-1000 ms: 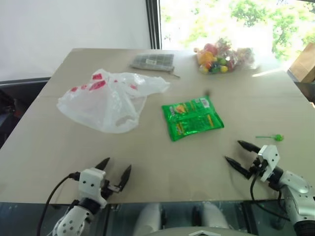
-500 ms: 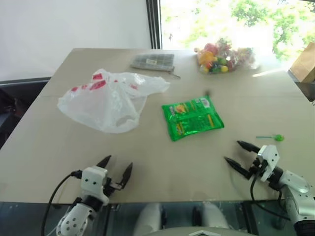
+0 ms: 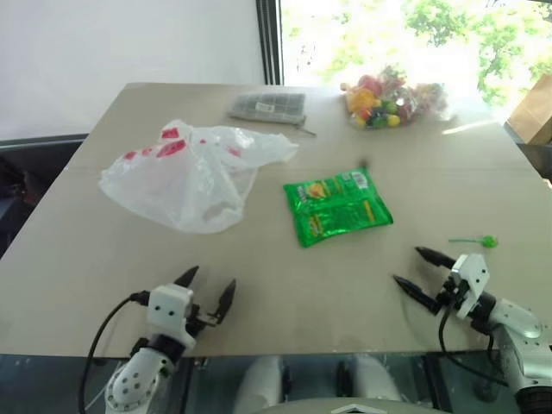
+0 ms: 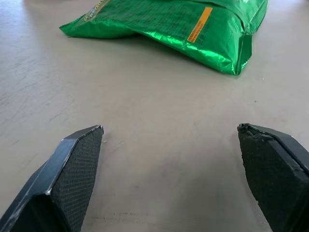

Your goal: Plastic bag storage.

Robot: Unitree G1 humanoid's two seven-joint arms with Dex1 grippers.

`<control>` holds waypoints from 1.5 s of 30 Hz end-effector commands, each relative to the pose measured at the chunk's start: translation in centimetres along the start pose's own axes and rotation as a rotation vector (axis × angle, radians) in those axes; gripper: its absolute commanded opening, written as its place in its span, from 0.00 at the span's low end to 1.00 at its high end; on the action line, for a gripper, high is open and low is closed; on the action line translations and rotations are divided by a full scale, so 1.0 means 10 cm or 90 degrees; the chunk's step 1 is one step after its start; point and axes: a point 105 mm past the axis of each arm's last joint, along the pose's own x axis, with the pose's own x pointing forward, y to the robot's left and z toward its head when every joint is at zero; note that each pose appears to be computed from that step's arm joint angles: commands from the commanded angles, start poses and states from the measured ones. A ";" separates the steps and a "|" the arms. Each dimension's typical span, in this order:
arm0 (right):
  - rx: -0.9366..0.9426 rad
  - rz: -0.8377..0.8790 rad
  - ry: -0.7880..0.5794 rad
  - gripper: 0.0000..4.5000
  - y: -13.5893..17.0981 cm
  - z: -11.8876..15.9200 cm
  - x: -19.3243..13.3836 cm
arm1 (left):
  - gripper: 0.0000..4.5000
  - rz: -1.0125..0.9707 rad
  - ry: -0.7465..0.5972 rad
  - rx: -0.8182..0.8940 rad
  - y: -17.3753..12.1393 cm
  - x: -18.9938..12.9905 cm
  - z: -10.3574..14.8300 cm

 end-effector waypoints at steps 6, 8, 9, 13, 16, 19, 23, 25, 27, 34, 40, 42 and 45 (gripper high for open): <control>-0.001 0.144 -0.024 1.00 0.39 0.23 0.17 | 0.96 0.010 -0.158 0.042 -0.09 0.32 0.74; -0.002 0.158 -0.038 1.00 0.43 0.34 0.21 | 0.96 0.008 -0.168 0.033 -0.12 0.37 0.80; -0.005 0.168 -0.047 1.00 0.45 0.40 0.24 | 0.96 0.003 -0.177 0.038 -0.15 0.39 0.84; -0.023 0.190 -0.076 1.00 0.51 0.61 0.33 | 0.96 0.008 -0.210 0.032 -0.19 0.48 0.99; -0.021 0.173 -0.094 1.00 0.48 0.68 0.38 | 0.96 0.030 -0.220 0.041 -0.17 0.51 1.04; -0.018 0.158 -0.098 1.00 0.45 0.67 0.40 | 0.96 0.038 -0.249 0.061 -0.21 0.53 1.11; -0.018 0.153 -0.097 1.00 0.45 0.67 0.42 | 0.96 0.062 -0.231 0.062 -0.21 0.63 1.05; -0.018 0.149 -0.098 1.00 0.43 0.67 0.42 | 0.96 0.074 -0.218 0.072 -0.19 0.70 1.00; -0.019 0.146 -0.099 1.00 0.42 0.68 0.42 | 0.96 0.079 -0.215 0.075 -0.19 0.76 0.99; -0.020 0.127 -0.110 1.00 0.38 0.71 0.44 | 0.88 0.088 -0.219 0.050 -0.17 0.97 1.00; -0.021 0.106 -0.120 1.00 0.34 0.73 0.45 | 0.34 0.075 -0.241 0.050 -0.15 0.90 1.03; -0.028 0.083 -0.124 1.00 0.29 0.74 0.47 | 0.12 0.072 -0.245 0.047 -0.14 0.87 1.04; -0.027 0.013 -0.151 1.00 0.11 0.83 0.53 | 0.01 0.057 -0.258 0.031 -0.13 0.80 1.06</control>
